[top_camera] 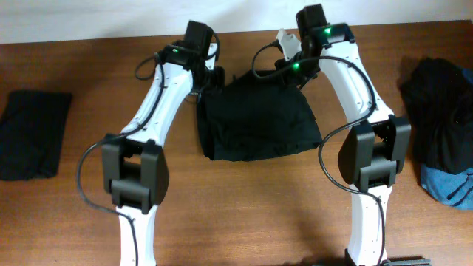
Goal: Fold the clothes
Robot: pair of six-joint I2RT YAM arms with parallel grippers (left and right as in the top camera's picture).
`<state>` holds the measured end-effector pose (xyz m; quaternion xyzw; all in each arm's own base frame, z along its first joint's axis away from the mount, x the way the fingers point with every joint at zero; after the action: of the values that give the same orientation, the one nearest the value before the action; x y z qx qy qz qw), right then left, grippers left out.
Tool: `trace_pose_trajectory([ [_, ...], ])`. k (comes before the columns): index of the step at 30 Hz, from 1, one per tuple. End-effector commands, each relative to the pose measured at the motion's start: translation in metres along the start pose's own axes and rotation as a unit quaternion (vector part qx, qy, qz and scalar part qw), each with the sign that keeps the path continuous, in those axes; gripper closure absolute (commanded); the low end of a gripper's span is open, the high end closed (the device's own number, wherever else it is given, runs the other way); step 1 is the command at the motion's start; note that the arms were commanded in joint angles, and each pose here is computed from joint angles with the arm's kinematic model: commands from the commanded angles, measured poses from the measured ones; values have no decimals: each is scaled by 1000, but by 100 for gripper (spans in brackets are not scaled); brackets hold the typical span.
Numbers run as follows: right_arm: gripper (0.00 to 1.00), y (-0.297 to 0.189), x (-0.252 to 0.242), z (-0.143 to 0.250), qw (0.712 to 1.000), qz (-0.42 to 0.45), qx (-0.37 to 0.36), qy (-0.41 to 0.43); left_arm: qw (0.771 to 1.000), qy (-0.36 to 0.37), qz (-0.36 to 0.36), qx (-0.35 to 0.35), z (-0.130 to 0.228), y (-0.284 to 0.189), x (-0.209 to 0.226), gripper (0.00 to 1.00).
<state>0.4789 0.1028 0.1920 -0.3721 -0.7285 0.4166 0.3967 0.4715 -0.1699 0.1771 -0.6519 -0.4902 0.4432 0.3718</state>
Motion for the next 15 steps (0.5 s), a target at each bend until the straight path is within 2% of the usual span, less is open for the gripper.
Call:
trace_pose_trajectory([
  [1,96,25,-7,11,1000,4,23,8,999,-8,21,33,7,29,0,100],
  [8,96,71,-25,36,999,31,32,10,998,-13,4,62,16,62,9,100],
  [15,96,85,-47,56,992,107,58,18,992,-2,-88,90,27,76,33,100],
])
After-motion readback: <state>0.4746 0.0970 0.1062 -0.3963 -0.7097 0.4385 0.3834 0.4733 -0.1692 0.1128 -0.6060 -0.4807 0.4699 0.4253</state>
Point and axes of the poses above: each gripper's point midway between its finger pads, its own y axis out along the fingers, its own x axis along the line the jaws close on, z = x × y, the point moved 9 cm from there along -y, back along the fingers, and after that the axes turned 3 degrees about -y, right-handed, at the moved point
